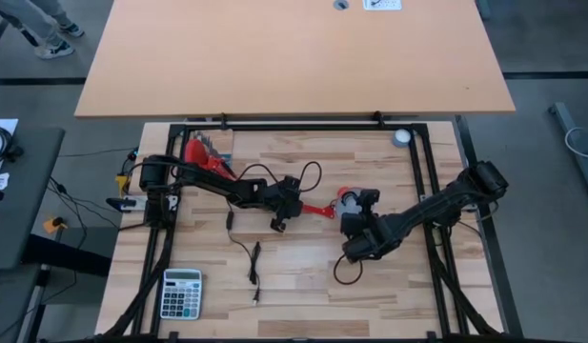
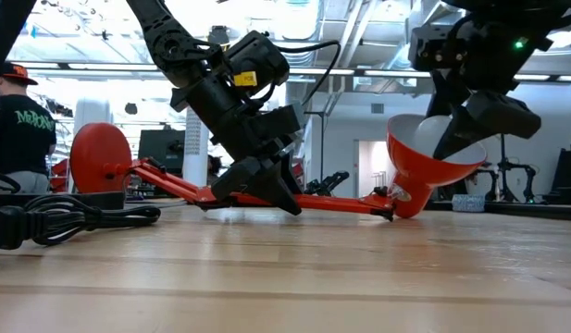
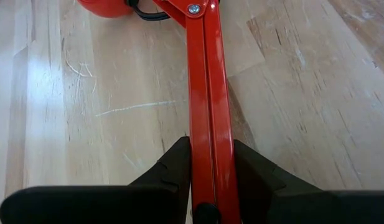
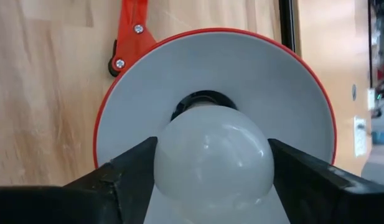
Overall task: Screw lightbulb
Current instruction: Insert the lightbulb in the lamp
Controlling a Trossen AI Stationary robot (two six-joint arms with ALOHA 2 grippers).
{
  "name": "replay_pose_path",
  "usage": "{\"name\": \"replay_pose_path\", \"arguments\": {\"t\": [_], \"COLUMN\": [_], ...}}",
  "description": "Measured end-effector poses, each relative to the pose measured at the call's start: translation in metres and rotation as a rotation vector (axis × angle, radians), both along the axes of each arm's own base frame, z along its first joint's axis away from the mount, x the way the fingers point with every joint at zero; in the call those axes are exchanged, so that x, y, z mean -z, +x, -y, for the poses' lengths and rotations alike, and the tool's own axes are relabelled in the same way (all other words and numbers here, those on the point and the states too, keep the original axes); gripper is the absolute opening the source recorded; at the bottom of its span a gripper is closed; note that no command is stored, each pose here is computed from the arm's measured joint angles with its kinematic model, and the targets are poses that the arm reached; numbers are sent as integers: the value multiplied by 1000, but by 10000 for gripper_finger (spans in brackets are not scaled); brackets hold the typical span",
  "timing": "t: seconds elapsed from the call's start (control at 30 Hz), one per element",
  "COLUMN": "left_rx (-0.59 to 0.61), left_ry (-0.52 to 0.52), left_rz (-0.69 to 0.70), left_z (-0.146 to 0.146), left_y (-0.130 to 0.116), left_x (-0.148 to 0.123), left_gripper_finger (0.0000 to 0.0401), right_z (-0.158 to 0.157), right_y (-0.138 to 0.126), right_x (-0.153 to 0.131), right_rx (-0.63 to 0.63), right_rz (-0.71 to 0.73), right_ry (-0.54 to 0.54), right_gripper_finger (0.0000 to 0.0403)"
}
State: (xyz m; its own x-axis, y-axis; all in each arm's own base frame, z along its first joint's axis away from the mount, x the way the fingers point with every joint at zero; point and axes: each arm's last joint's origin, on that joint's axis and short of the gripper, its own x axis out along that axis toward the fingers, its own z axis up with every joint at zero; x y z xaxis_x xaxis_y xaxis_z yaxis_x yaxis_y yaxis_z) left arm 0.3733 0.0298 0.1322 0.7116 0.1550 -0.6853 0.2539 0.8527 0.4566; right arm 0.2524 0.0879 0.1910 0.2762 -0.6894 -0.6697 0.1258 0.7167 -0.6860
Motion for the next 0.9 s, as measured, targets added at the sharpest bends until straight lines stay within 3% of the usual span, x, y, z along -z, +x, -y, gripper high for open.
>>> {"name": "replay_pose_path", "arguments": {"t": [0.3,0.67,0.9], "left_rx": [-3,-3,-3], "left_ry": [2,2,2], "left_rz": [0,-2,-2], "left_z": [0,0,0], "left_y": [0,0,0], "left_x": [0,0,0], "left_gripper_finger": [82,82,82], "right_z": [3,7,9], "right_y": [1,2,3], "right_x": [0,1,1], "right_rx": [224,693,831], "right_rz": [206,634,761], "right_ry": [103,293,339], "right_gripper_finger": [289,302,317]}}
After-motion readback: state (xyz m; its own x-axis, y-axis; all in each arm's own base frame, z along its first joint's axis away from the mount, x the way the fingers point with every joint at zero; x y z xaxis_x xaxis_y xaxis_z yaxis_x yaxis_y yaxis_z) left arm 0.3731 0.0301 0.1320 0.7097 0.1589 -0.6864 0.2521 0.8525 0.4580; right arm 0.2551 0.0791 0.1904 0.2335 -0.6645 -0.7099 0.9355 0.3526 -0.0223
